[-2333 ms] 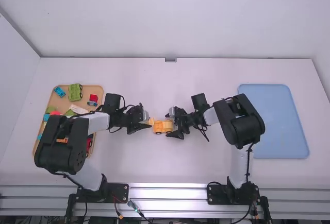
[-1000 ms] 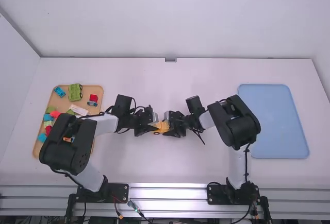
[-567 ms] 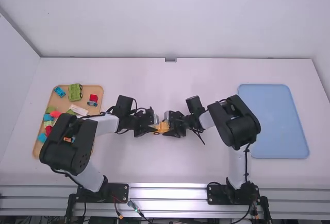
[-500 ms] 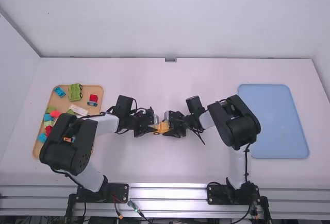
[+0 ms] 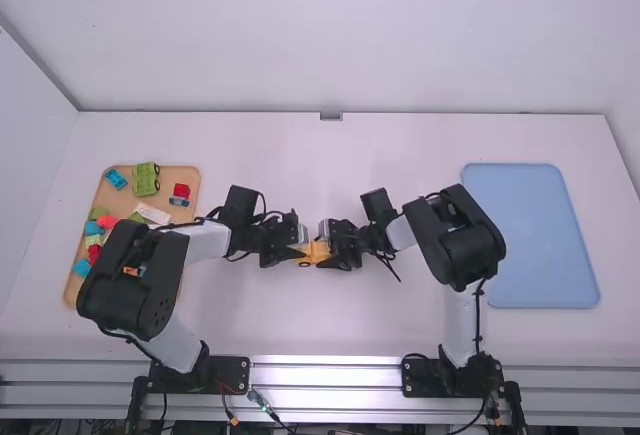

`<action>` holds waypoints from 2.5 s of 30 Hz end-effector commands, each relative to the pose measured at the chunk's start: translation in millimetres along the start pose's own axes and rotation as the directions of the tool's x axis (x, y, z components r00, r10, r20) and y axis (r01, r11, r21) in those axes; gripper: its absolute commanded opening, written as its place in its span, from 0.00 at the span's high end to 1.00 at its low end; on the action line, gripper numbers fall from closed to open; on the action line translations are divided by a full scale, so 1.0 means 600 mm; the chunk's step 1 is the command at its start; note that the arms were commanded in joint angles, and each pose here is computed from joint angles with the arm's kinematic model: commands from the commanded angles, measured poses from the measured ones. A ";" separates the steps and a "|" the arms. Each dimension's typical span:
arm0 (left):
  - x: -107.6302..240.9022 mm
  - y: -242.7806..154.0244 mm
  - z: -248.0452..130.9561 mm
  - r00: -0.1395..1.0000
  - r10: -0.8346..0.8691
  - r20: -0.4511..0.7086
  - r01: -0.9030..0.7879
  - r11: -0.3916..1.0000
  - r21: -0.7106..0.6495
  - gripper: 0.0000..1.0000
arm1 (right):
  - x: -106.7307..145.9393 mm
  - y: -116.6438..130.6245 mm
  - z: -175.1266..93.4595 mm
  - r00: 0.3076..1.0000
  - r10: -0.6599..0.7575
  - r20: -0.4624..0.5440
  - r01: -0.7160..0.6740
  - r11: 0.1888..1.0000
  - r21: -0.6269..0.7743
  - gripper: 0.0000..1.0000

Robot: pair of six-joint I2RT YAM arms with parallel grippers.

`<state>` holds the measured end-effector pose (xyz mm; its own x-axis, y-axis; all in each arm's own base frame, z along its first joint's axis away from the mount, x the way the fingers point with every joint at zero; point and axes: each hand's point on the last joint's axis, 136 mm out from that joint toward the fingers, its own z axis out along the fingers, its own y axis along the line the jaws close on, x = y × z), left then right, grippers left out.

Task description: Assemble lego blocks to make yellow taxi

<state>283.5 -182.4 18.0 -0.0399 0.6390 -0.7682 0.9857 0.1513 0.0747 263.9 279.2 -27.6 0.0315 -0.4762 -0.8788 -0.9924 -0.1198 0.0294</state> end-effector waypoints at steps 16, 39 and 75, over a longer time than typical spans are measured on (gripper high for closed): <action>0.001 -0.008 0.017 0.999 0.000 0.042 -0.003 0.997 0.077 0.98 | 0.022 0.003 0.002 0.998 0.033 -0.045 -0.033 0.999 0.008 0.45; 0.020 -0.018 0.020 1.000 0.019 -0.015 -0.018 0.996 0.083 0.98 | 0.021 0.002 0.002 0.998 0.036 -0.045 -0.035 0.999 0.007 0.45; 0.012 -0.023 0.027 1.000 -0.017 -0.014 0.019 0.996 0.092 0.61 | 0.020 -0.002 0.002 0.998 0.041 -0.044 -0.040 0.999 0.015 0.44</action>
<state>283.9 -191.7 12.7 -0.0277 0.6291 -0.7768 0.9940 0.0993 0.0450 264.7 278.3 -27.9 0.0276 -0.4779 -0.8780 -0.9927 -0.1160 0.0319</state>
